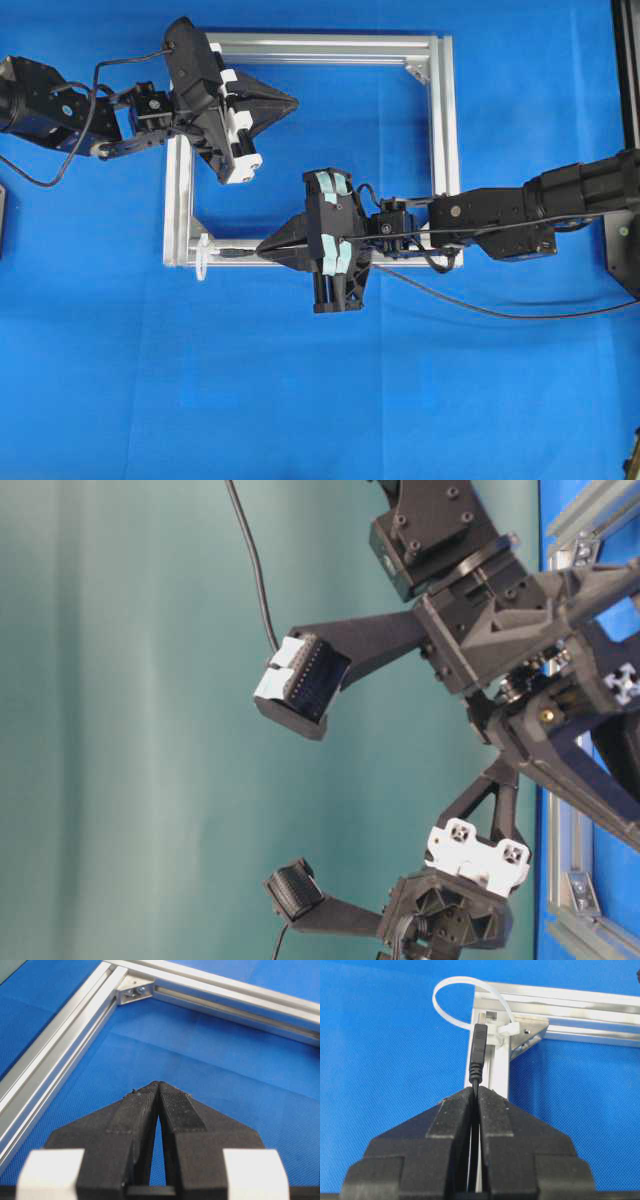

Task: Insert the wire through the string loop located on the left side.
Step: 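Push the cable plug through the white zip-tie loop with the right gripper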

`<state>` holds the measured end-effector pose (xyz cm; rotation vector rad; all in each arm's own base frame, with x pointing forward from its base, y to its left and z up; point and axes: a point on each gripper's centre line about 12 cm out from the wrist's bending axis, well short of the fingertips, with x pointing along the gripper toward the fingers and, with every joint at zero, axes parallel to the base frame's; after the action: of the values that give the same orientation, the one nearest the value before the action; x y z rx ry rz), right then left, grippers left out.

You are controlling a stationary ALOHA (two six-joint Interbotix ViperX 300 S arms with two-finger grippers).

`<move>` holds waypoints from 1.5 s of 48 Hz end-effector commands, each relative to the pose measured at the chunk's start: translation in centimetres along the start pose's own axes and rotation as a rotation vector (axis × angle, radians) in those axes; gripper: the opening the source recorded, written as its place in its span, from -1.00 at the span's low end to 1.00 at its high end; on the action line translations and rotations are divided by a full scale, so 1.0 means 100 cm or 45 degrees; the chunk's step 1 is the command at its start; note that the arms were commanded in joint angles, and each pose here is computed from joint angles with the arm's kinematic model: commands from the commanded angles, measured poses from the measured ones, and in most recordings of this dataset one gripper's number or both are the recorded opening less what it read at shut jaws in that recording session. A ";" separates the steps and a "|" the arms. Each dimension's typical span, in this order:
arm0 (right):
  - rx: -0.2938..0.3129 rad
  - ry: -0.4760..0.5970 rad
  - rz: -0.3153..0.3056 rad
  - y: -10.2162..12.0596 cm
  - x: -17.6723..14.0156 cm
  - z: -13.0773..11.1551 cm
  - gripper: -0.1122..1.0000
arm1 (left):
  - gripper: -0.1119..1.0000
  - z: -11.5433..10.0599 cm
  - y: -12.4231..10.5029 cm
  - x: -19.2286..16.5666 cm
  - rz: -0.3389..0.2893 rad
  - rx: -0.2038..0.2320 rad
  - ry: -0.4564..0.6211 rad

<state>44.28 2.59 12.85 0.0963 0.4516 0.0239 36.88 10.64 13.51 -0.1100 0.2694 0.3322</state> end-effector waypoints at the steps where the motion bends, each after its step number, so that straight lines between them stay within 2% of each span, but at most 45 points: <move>1: 0.001 -0.056 0.010 0.003 -0.001 0.016 -0.87 | -0.79 0.017 -0.002 -0.002 -0.008 -0.001 -0.062; 31: -0.002 -0.061 0.018 0.006 0.001 0.017 -0.87 | -0.79 0.016 -0.002 -0.002 -0.008 -0.001 -0.060; 60: -0.003 -0.115 0.028 0.010 0.051 0.032 -0.87 | -0.79 0.018 -0.002 -0.001 -0.009 0.000 -0.068; 72: -0.003 -0.123 0.029 0.011 0.055 0.034 -0.87 | -0.79 0.017 -0.002 -0.002 -0.009 0.000 -0.064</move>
<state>50.14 3.50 11.68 0.0951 0.4016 0.0384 36.88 10.64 13.51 -0.1100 0.2694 0.3322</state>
